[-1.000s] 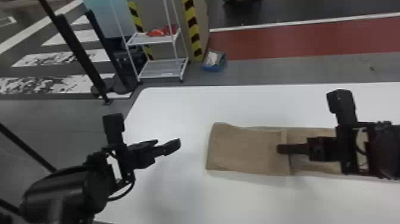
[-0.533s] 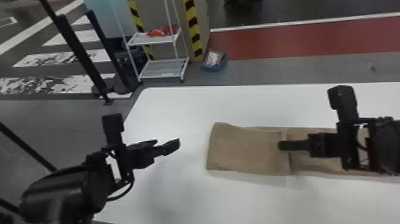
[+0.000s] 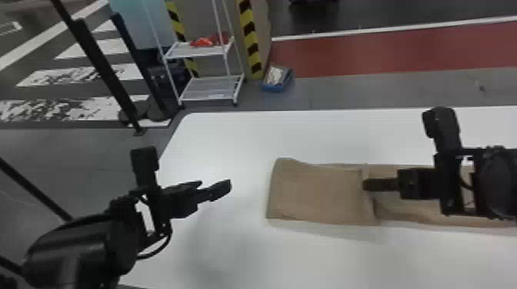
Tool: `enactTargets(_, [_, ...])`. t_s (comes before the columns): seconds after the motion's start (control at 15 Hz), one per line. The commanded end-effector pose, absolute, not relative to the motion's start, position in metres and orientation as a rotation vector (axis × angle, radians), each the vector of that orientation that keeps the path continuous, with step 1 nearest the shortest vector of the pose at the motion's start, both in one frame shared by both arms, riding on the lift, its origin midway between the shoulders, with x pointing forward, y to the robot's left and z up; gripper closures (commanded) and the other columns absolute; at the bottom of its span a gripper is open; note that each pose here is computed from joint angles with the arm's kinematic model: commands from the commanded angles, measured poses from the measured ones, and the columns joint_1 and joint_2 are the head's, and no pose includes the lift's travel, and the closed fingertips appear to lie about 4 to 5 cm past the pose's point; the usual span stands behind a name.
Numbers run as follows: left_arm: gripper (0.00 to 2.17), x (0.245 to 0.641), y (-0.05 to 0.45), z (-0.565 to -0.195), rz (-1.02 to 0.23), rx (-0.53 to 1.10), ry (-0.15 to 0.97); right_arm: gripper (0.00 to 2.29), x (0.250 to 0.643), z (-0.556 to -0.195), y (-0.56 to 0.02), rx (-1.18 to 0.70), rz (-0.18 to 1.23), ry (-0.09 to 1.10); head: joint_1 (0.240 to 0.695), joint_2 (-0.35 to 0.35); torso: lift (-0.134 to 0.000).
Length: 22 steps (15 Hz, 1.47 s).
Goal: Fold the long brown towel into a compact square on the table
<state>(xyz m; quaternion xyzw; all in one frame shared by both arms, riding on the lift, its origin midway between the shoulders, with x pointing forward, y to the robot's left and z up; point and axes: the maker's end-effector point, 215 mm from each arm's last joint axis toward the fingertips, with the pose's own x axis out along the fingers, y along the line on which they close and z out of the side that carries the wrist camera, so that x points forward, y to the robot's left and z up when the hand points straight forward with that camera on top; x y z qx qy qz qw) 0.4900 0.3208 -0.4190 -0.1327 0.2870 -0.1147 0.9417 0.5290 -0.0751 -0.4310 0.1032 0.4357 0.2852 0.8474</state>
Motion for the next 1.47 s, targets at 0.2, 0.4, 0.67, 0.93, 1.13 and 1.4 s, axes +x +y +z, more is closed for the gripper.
enactTargets(0.2, [0.02,0.491,0.325,-0.422,-0.229,-0.265,0.586,1.11,0.530,-0.420,-0.067,0.250,0.630,0.899,0.695,0.266,-0.123])
enactTargets(0.4, [0.02,0.492,0.328,-0.422,-0.226,-0.263,0.585,1.11,0.532,-0.408,-0.058,0.271,0.660,0.872,0.695,0.273,-0.123])
enactTargets(0.67, [0.02,0.494,0.333,-0.420,-0.220,-0.258,0.583,1.11,0.539,-0.381,-0.060,0.298,0.674,0.817,0.695,0.282,-0.123])
enactTargets(0.93, [0.02,0.495,0.335,-0.420,-0.219,-0.266,0.582,1.11,0.534,-0.390,-0.078,0.345,0.642,0.809,0.695,0.282,-0.123])
enactTargets(1.13, [0.02,0.500,0.333,-0.418,-0.218,-0.265,0.565,1.11,0.537,-0.357,-0.088,0.397,0.654,0.756,0.695,0.271,-0.123])
enactTargets(1.4, [0.02,0.503,0.322,-0.412,-0.223,-0.260,0.476,1.11,0.519,-0.387,-0.092,0.435,0.642,0.780,0.695,0.252,-0.123])
